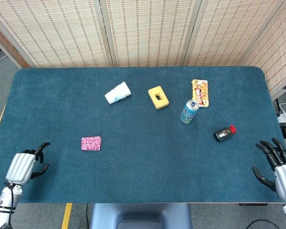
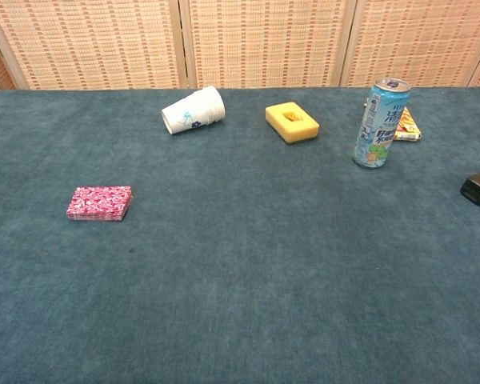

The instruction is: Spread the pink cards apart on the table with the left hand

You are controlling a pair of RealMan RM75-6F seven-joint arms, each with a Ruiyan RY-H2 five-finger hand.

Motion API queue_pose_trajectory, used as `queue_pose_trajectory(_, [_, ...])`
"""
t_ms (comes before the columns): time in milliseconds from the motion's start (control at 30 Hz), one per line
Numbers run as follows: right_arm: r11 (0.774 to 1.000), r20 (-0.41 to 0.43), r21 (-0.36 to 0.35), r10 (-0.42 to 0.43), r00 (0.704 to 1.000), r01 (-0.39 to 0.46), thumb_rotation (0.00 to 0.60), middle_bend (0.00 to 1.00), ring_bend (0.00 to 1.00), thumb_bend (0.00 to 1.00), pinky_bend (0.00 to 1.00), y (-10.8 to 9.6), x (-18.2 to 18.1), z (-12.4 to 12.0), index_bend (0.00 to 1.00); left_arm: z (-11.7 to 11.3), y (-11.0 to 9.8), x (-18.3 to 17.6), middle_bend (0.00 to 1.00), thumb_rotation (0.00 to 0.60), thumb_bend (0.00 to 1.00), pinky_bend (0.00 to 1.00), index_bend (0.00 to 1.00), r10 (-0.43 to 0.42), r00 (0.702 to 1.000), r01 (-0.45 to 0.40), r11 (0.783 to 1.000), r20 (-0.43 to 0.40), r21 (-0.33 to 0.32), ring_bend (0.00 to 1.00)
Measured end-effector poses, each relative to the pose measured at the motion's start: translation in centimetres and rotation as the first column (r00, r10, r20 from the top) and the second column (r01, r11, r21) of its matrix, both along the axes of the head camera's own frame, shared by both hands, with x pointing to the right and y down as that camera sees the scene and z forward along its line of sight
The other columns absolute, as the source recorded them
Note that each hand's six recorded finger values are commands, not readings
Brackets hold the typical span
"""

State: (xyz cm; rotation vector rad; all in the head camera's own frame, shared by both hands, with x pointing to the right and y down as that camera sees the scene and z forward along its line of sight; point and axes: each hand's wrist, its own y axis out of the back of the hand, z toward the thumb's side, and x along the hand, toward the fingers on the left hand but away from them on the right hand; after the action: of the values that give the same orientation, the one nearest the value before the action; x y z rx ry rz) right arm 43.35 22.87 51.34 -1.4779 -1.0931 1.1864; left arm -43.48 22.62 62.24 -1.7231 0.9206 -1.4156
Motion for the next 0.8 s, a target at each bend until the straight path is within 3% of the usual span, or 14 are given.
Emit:
queue_pose_trajectory(233, [1.0,0.002,0.009,0.006,1.0,-0.006,0.6,0.18,0.08,0.19,0.28,0.1,0.1,-0.2,0.2,-0.1,0.1,0.1,0.64,0.6,0.31,0.51,0.19,0.006,1.0,-0.006,1.0,0.001,0.0,0.54])
queue_pose_trajectory(367, [1.0,0.015,0.016,0.008,1.0,-0.008,0.6,0.18,0.08,0.19,0.28,0.1,0.1,-0.4,0.2,-0.3,0.0,0.5,0.74,0.6,0.3,0.52,0.16,0.024,1.0,-0.024,1.0,-0.005,0.02,0.62])
queue_pose_trajectory(633, [1.0,0.011,0.0,0.015,1.0,-0.015,0.6,0.18,0.08,0.19,0.28,0.0,0.1,-0.1,0.2,0.0,0.2,1.4,0.84,0.6,0.21,0.7,0.08,0.083,0.995,-0.082,0.997,-0.058,0.012,0.75])
queue_pose_trajectory(800, [1.0,0.008,-0.012,-0.003,1.0,0.003,0.6,0.18,0.08,0.19,0.28,0.2,-0.1,0.0,0.2,0.1,-0.3,2.8,0.93,0.6,0.2,0.85,0.13,0.134,0.987,-0.134,0.991,-0.089,0.007,0.88])
